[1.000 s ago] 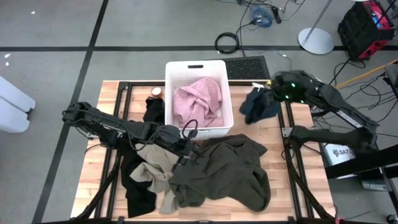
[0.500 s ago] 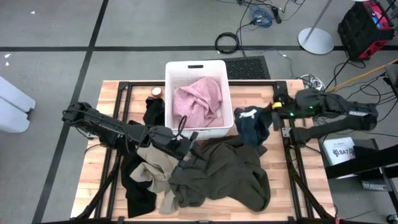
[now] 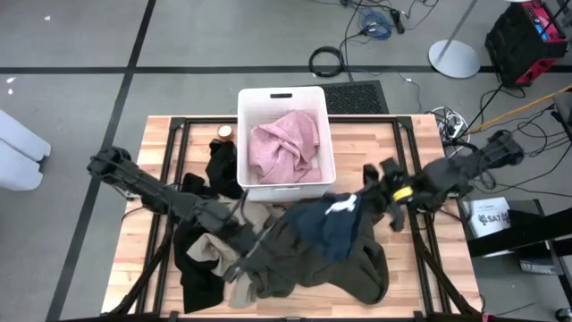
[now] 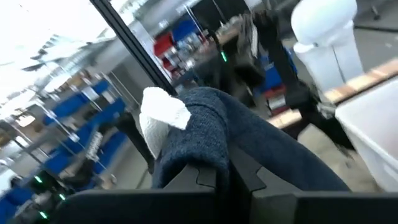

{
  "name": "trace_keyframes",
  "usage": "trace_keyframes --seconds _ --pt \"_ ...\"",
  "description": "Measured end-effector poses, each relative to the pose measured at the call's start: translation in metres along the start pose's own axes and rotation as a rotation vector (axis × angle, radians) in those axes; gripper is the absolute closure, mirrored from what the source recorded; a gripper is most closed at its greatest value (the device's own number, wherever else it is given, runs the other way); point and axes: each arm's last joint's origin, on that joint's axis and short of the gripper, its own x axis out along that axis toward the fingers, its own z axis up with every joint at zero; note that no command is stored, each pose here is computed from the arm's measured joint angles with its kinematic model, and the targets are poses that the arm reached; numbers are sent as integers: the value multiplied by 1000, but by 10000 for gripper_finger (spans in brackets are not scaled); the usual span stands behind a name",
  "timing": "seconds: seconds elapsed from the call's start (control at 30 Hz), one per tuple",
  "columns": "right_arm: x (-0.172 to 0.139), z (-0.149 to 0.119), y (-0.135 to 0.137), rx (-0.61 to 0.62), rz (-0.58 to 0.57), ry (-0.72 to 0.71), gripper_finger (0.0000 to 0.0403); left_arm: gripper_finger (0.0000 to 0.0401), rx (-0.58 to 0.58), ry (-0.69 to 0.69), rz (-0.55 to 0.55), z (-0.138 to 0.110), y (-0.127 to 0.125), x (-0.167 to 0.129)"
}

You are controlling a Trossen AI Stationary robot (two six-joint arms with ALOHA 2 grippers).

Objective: Fold laundry
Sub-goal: Fold the dark blue short pants

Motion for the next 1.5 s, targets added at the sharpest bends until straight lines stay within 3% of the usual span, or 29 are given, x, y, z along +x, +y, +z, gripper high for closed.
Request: trace_keyframes --seconds 0.23,0.47,0.57,0.77,0.9,1.1,1.23,1.5 --pt "41 -53 8 -10 -142 86 402 246 174 -79 -160 21 -55 -10" --pt "89 -102 -15 54 -348 124 402 246 276 -130 -247 28 -99 -17" --pt "107 -114 -35 39 -438 138 402 246 269 -17 -149 16 -110 -15" --pt "125 -118 -68 29 -536 187 402 246 249 250 151 -38 -110 9" --pt "125 -114 -84 39 -595 219 402 246 288 329 365 -73 -94 30" --pt "126 -109 -93 51 -633 218 402 246 277 329 757 -120 -63 55" --pt "126 -109 -94 38 -630 226 402 246 290 348 844 -139 -54 62" --pt "126 -110 -93 29 -612 250 402 246 227 208 964 -126 -45 66"
